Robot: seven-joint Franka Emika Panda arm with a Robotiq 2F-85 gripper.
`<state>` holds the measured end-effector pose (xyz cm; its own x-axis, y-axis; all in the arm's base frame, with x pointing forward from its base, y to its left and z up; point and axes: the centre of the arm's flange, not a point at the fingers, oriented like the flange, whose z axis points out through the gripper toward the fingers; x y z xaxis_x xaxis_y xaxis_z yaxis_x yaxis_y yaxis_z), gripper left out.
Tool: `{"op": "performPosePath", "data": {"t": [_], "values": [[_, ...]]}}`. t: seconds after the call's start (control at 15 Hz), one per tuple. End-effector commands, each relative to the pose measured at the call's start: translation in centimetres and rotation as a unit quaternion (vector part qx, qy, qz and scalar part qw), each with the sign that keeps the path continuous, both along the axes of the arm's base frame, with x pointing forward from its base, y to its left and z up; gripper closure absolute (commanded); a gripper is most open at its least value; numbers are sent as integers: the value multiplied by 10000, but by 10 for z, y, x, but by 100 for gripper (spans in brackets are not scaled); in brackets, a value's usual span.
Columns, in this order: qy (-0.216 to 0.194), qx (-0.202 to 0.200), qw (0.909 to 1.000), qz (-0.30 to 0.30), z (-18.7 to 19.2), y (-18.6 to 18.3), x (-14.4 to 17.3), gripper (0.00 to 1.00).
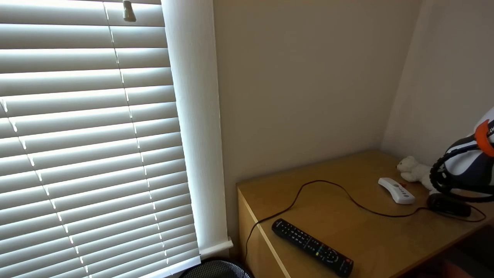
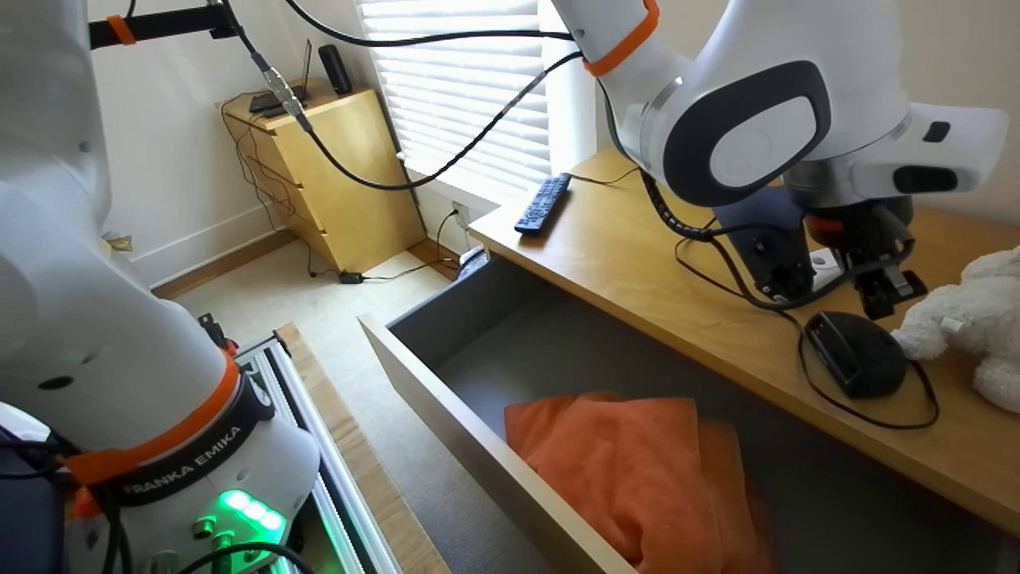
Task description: Press a left button on the bedside alarm clock radio
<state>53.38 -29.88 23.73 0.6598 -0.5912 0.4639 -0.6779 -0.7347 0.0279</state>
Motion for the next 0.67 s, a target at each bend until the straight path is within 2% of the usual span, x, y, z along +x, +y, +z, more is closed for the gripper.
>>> {"op": "performPosePath", "data": {"t": [0.0, 0.6], "values": [[164, 3, 9998, -107, 0, 3, 2, 100], [213, -42, 9997, -97, -5, 10, 5, 100]]}}
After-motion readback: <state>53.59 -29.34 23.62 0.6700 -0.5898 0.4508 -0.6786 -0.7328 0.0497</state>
